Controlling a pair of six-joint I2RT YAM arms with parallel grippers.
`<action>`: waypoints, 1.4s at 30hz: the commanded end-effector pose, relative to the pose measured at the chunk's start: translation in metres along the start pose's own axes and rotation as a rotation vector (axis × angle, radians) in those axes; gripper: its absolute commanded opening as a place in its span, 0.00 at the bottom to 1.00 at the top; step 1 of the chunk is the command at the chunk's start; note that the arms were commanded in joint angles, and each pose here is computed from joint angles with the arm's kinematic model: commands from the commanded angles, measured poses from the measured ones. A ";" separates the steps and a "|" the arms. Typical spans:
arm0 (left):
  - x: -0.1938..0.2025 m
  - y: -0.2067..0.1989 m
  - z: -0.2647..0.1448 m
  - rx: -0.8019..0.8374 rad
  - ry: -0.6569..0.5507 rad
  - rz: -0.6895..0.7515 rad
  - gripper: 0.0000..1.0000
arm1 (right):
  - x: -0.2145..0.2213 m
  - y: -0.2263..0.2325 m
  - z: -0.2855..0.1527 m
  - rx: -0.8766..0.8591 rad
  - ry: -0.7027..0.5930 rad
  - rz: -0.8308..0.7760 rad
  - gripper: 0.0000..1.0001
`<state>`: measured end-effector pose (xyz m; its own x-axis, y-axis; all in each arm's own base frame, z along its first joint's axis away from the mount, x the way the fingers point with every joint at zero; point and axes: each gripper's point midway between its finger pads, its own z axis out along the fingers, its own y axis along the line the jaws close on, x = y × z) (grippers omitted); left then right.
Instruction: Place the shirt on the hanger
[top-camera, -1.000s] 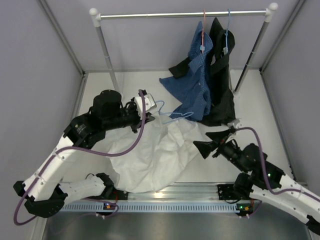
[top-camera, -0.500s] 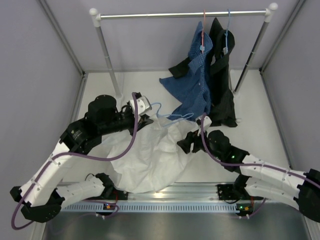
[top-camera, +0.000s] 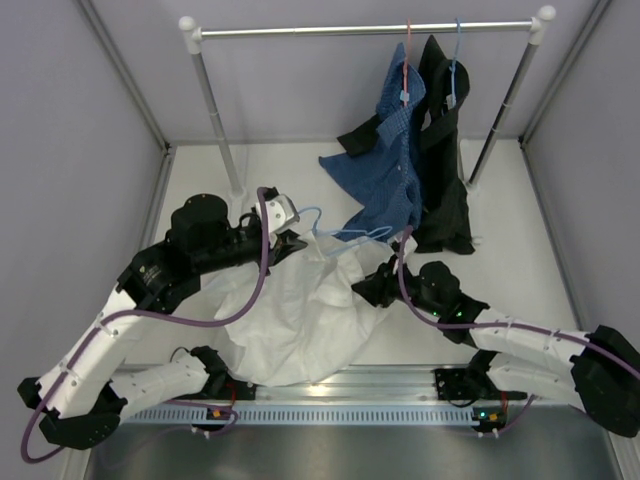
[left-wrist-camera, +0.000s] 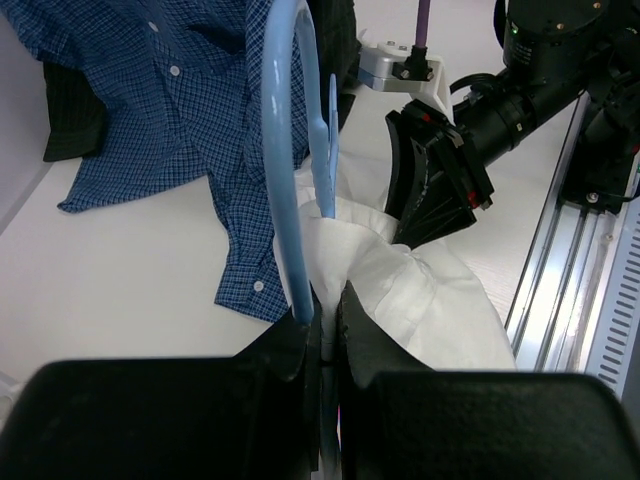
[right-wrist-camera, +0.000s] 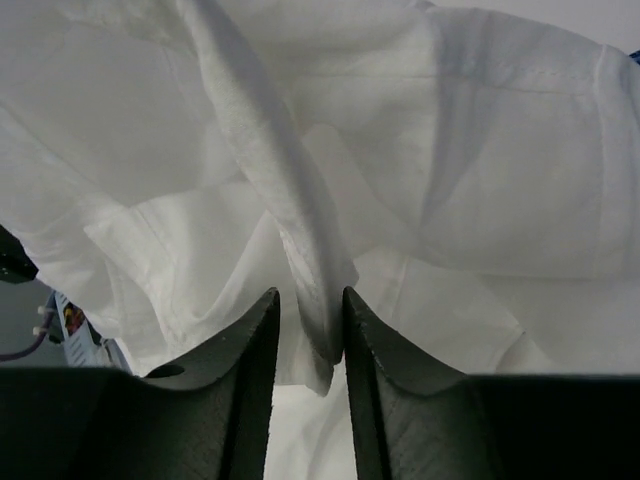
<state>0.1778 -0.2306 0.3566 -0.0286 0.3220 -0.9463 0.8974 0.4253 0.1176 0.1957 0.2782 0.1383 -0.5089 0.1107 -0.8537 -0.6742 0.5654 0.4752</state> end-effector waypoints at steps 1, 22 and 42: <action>-0.028 0.008 -0.004 -0.044 -0.106 0.012 0.00 | -0.021 0.022 -0.003 -0.108 -0.094 0.007 0.27; 0.005 -0.009 -0.019 -0.019 -0.116 0.054 0.00 | -0.105 -0.075 -0.070 0.456 -0.071 0.045 0.00; 0.039 0.049 0.015 -0.301 0.072 -0.113 0.00 | -0.151 0.027 -0.077 0.012 -0.030 0.079 0.00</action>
<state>0.2128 -0.2140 0.2822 -0.1794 0.4144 -0.8922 0.7926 0.5982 0.1184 0.2385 0.1982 0.2588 -0.5571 0.1401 -0.8186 -0.5254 0.7038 0.4781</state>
